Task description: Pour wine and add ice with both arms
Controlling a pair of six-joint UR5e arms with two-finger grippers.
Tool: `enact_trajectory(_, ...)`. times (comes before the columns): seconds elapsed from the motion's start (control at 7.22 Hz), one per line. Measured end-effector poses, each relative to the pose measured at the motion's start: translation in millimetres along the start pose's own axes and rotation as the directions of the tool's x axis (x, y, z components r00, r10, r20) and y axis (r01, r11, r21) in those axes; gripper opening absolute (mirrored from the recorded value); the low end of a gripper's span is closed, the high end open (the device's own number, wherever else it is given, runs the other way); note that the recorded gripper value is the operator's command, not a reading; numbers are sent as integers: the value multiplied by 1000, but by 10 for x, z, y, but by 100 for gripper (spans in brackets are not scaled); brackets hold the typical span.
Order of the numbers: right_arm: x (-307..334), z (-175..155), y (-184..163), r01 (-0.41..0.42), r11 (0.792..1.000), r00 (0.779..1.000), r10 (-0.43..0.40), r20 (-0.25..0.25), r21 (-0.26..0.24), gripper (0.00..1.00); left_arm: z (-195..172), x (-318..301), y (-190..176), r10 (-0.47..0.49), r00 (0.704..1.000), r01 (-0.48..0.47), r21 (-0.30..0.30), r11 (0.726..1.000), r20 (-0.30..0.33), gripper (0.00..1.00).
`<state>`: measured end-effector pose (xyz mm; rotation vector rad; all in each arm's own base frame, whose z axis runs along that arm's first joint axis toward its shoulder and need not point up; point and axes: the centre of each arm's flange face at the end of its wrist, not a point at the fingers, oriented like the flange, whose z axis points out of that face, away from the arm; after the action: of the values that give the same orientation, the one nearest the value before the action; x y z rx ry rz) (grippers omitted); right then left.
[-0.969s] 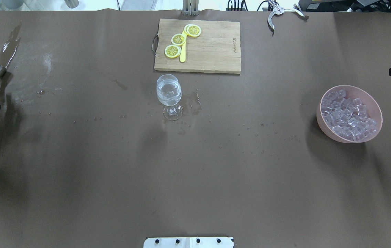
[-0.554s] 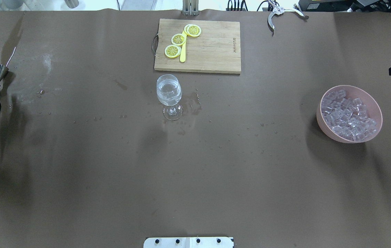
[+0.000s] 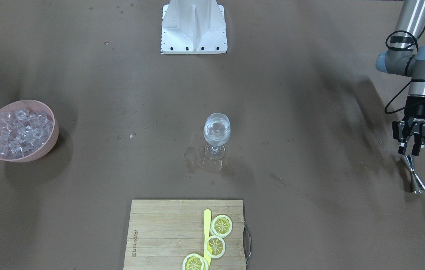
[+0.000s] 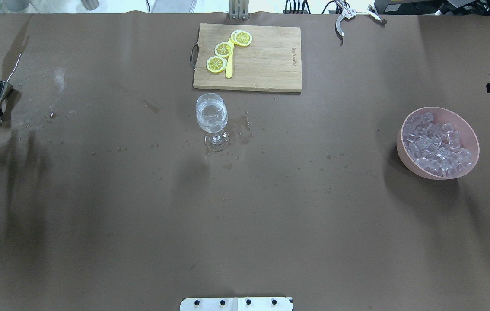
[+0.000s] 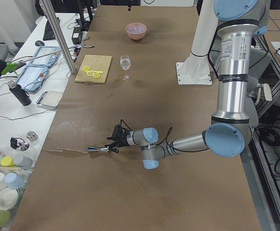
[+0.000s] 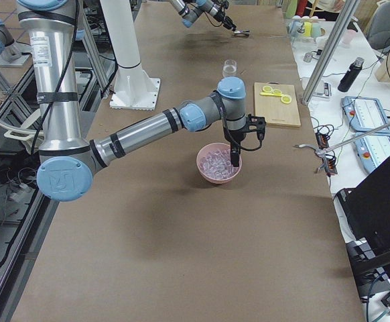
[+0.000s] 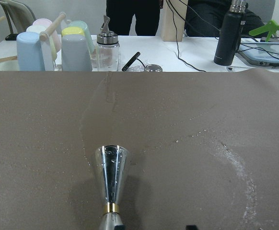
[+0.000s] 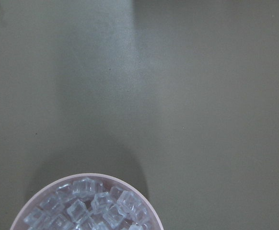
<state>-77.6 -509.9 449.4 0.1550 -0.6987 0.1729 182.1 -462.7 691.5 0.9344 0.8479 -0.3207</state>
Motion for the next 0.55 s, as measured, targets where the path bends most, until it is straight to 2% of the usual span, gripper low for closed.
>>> enact_trajectory(0.14,51,10,-4,-2,1000,1000,2,-5,-2,100,-35,-95,-286,-16,1000,16,-48,999,3,65)
enact_trajectory(0.28,153,14,-34,-5,1000,1000,5,-12,-2,100,-120,-220,-738,-44,999,45,-114,992,15,68)
enact_trajectory(0.55,675,81,-192,15,1000,1000,-16,-26,-23,100,-418,-407,-1762,-90,996,94,-261,961,28,76)
